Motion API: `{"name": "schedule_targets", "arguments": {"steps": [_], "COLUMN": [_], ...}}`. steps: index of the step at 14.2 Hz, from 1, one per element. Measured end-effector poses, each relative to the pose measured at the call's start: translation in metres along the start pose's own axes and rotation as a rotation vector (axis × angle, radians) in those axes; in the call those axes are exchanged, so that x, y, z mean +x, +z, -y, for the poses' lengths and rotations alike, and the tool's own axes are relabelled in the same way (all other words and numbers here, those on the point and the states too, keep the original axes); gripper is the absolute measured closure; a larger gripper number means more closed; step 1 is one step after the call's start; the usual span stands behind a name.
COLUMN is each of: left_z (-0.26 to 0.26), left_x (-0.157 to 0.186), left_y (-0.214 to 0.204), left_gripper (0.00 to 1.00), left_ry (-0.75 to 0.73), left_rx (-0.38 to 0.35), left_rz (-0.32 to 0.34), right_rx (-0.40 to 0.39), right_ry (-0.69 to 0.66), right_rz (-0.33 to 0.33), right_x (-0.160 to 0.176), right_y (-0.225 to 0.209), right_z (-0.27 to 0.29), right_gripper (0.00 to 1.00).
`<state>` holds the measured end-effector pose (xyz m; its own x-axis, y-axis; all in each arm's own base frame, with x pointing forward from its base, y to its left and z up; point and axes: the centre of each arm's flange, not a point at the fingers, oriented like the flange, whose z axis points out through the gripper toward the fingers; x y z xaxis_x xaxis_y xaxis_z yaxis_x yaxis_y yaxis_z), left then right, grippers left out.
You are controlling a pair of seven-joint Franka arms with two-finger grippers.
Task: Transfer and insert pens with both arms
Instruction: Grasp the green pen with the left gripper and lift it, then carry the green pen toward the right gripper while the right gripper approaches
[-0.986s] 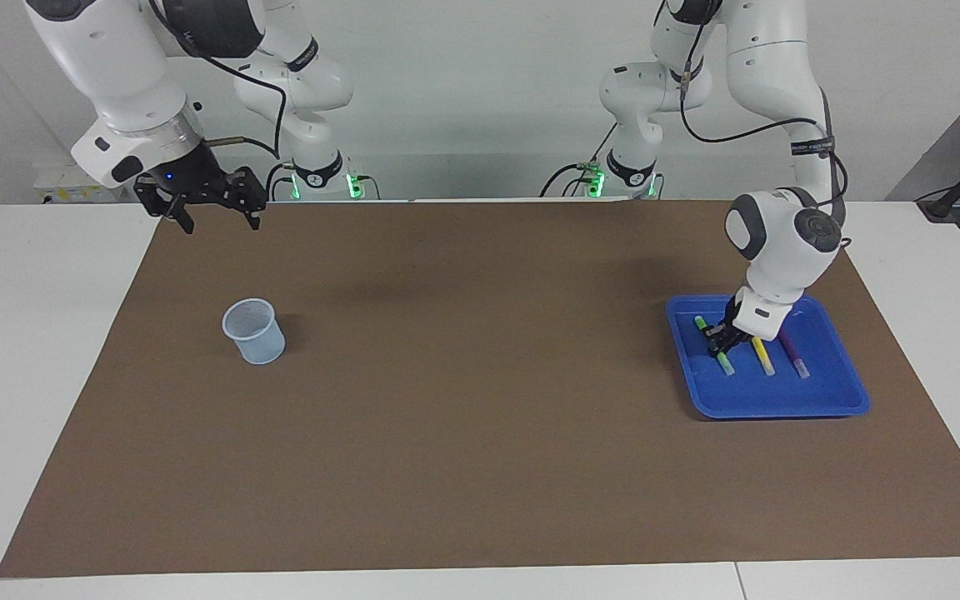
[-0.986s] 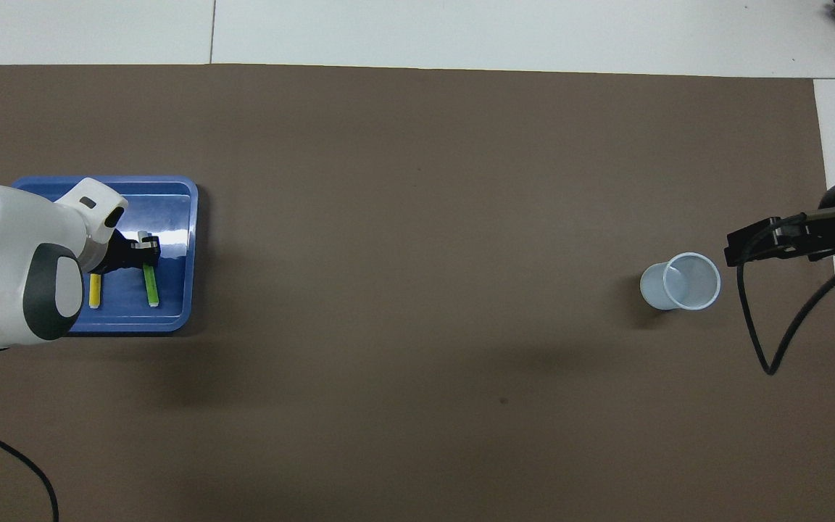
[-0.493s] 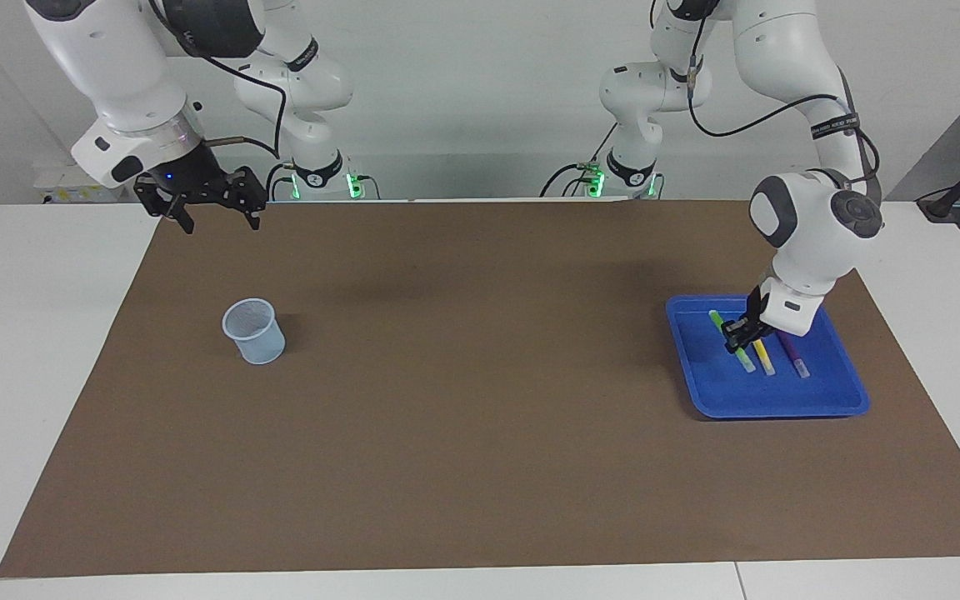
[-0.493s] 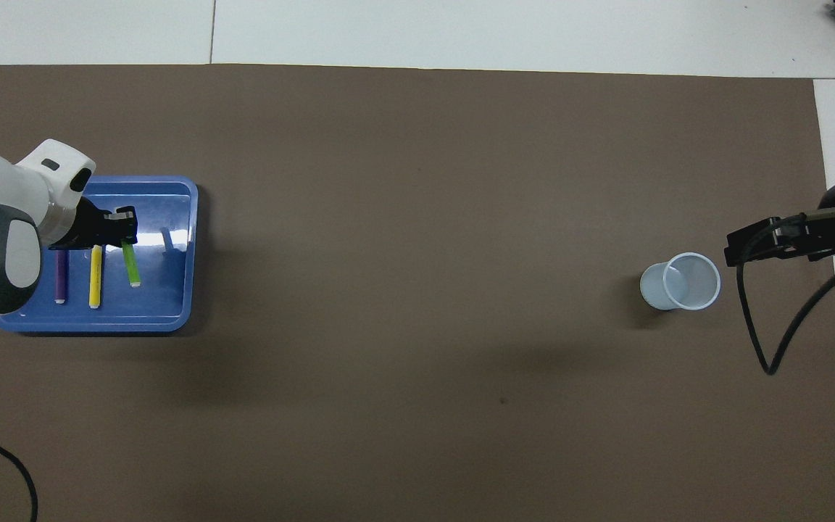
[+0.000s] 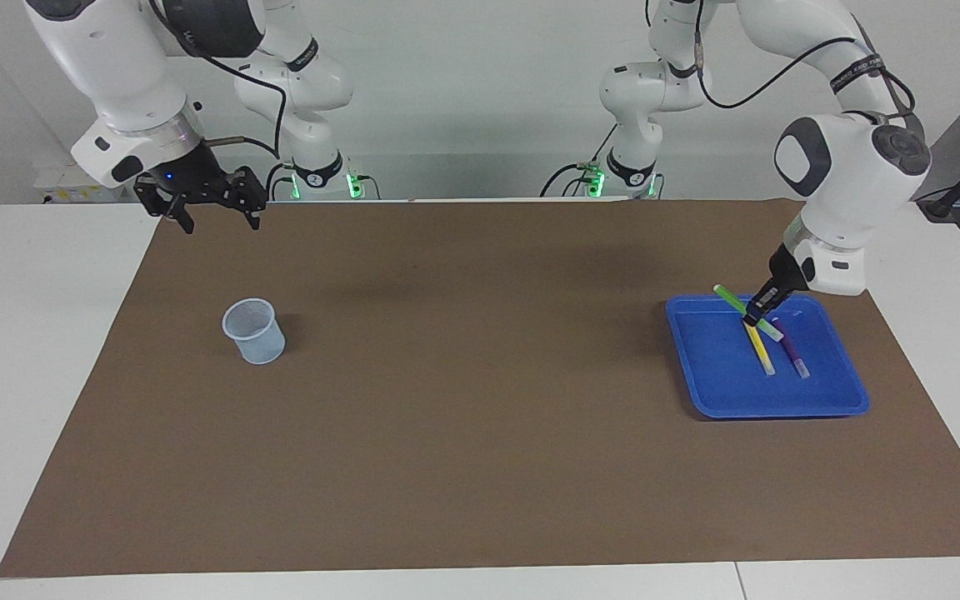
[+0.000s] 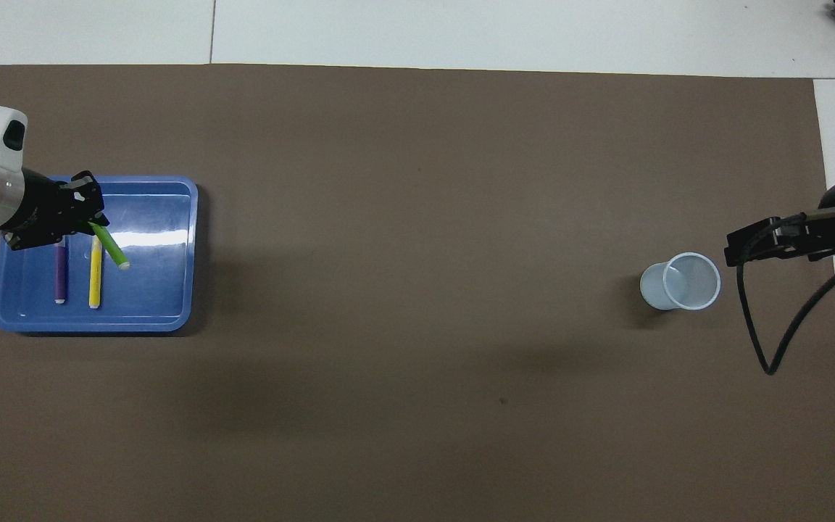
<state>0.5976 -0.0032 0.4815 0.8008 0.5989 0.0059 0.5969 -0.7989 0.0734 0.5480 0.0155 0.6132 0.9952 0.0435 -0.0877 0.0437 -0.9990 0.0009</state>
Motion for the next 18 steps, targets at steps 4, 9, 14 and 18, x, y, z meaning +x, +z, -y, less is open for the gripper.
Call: {"name": "schedule_targets", "arguments": {"steps": [4, 9, 14, 18], "left_z": [-0.029, -0.060, -0.086, -0.108], "left_x": [-0.026, -0.073, -0.120, -0.170], "left_y": [-0.029, -0.074, -0.103, -0.115], "left_gripper": [0.82, 0.82, 0.82, 0.82], "left_ry": [-0.247, -0.544, -0.757, -0.815], "left_rx": [-0.040, -0.115, -0.174, -0.159], "left_rz": [-0.031, -0.054, -0.042, -0.011], "right_rx": [0.003, 0.000, 0.108, 0.348], "right_ry": [0.034, 0.018, -0.006, 0.077], "right_rz": [-0.009, -0.077, -0.122, -0.145], "right_x": [-0.003, 0.002, 0.010, 0.018], "right_y": [-0.005, -0.013, -0.006, 0.005], "right_z": [-0.018, -0.010, 0.014, 0.043], "right_gripper": [0.00, 0.00, 0.00, 0.00]}}
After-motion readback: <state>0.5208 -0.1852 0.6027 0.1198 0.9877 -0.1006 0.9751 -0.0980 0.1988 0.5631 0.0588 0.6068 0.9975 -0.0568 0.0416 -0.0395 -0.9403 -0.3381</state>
